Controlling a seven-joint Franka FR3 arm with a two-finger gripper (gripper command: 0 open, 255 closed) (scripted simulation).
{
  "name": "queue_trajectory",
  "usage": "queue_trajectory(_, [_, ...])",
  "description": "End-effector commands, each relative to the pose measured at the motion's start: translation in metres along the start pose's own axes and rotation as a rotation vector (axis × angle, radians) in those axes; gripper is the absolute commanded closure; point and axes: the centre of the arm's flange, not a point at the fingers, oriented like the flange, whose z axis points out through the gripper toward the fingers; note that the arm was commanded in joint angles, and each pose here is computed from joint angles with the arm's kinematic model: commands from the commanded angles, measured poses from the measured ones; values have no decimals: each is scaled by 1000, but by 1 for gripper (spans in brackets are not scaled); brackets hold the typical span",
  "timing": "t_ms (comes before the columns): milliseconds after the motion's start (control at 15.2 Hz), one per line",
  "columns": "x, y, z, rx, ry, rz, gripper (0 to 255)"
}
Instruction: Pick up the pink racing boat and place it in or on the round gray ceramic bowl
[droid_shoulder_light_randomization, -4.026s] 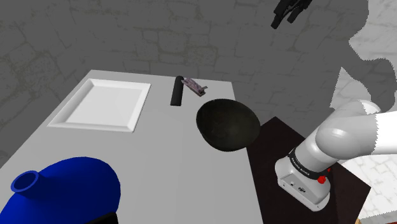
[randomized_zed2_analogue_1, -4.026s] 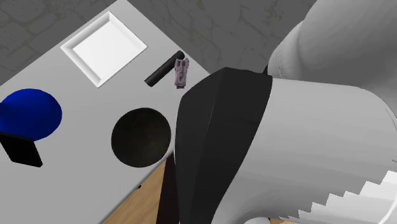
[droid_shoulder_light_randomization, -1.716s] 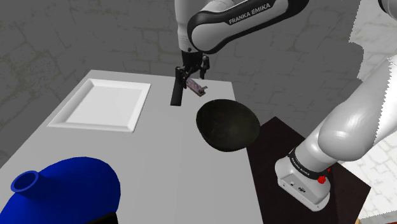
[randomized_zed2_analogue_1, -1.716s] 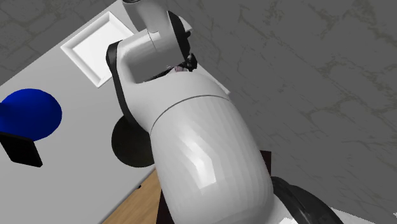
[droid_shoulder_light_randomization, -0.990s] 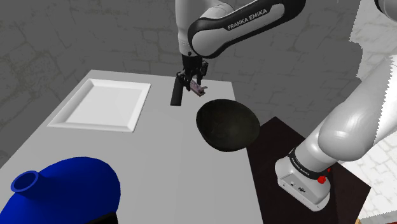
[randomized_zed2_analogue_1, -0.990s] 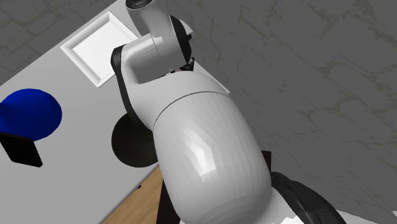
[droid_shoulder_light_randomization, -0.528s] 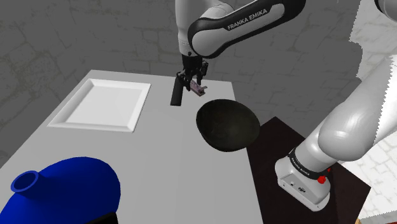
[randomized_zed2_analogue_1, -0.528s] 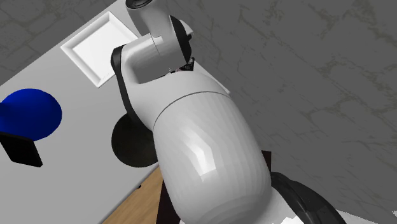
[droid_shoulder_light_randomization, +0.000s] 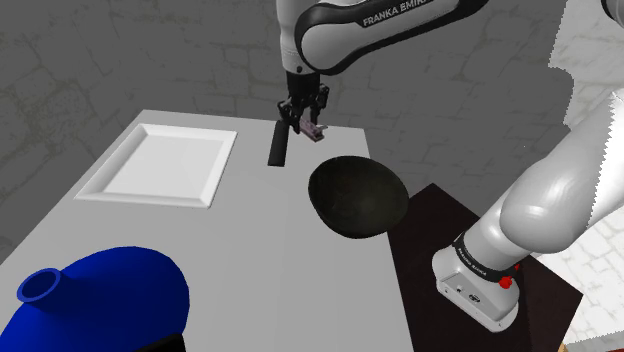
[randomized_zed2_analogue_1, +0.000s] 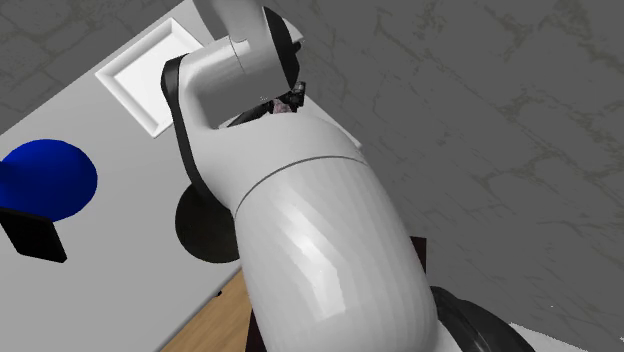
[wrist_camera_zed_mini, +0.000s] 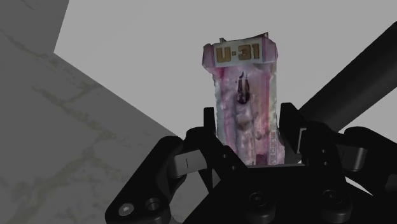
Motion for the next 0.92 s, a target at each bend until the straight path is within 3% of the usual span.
queue_trajectory(0, [0,1,-11,0,0,0,255])
queue_trajectory(858, [1,11,-79,0,0,0,255])
